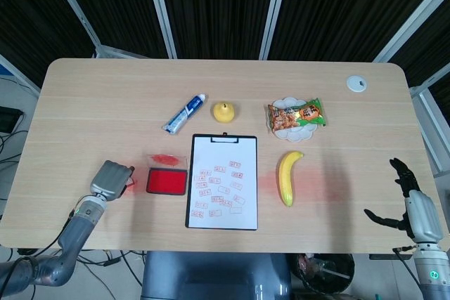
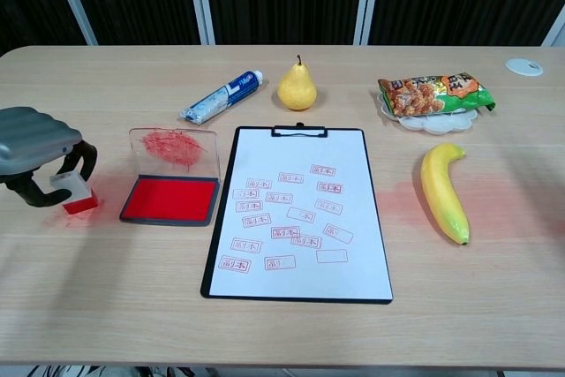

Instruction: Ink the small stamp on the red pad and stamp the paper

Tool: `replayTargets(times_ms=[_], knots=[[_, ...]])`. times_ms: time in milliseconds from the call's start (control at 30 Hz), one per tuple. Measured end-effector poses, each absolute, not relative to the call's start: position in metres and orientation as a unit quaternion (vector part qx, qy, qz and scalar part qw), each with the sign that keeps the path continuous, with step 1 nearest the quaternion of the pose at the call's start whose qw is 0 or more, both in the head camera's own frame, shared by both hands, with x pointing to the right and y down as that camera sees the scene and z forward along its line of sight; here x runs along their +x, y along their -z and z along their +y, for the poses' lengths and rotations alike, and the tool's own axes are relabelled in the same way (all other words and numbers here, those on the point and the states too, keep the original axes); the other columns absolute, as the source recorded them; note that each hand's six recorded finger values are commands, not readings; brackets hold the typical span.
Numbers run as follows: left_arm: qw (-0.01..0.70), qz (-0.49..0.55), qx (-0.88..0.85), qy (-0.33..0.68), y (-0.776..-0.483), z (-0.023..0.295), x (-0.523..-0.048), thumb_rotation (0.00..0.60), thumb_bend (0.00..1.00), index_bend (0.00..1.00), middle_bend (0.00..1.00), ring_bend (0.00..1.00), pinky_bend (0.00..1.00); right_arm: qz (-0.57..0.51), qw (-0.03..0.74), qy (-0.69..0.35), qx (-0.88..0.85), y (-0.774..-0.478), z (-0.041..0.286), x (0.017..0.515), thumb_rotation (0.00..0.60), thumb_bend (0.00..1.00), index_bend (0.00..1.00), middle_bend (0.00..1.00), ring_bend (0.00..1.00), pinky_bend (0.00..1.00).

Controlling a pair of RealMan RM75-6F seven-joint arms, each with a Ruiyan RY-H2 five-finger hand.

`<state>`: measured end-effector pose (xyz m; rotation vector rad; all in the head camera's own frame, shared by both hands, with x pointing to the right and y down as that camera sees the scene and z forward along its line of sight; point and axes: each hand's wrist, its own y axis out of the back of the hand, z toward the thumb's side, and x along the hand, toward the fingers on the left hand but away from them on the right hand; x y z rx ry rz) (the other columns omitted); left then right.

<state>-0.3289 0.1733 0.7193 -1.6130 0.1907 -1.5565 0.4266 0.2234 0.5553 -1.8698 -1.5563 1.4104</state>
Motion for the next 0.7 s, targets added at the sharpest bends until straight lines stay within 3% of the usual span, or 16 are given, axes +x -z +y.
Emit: replayTargets(times_ms=[700], knots=[[0.432, 0.071, -0.642, 0.629, -0.7154, 0.1735, -0.3299, 0.6, 0.37, 0.39, 0.51, 0.83, 0.97, -0.546, 0.163, -0.494, -0.656, -0.555, 0.2235, 0.426, 0.6, 0.12, 0.01, 0.0, 0.0, 0.22]])
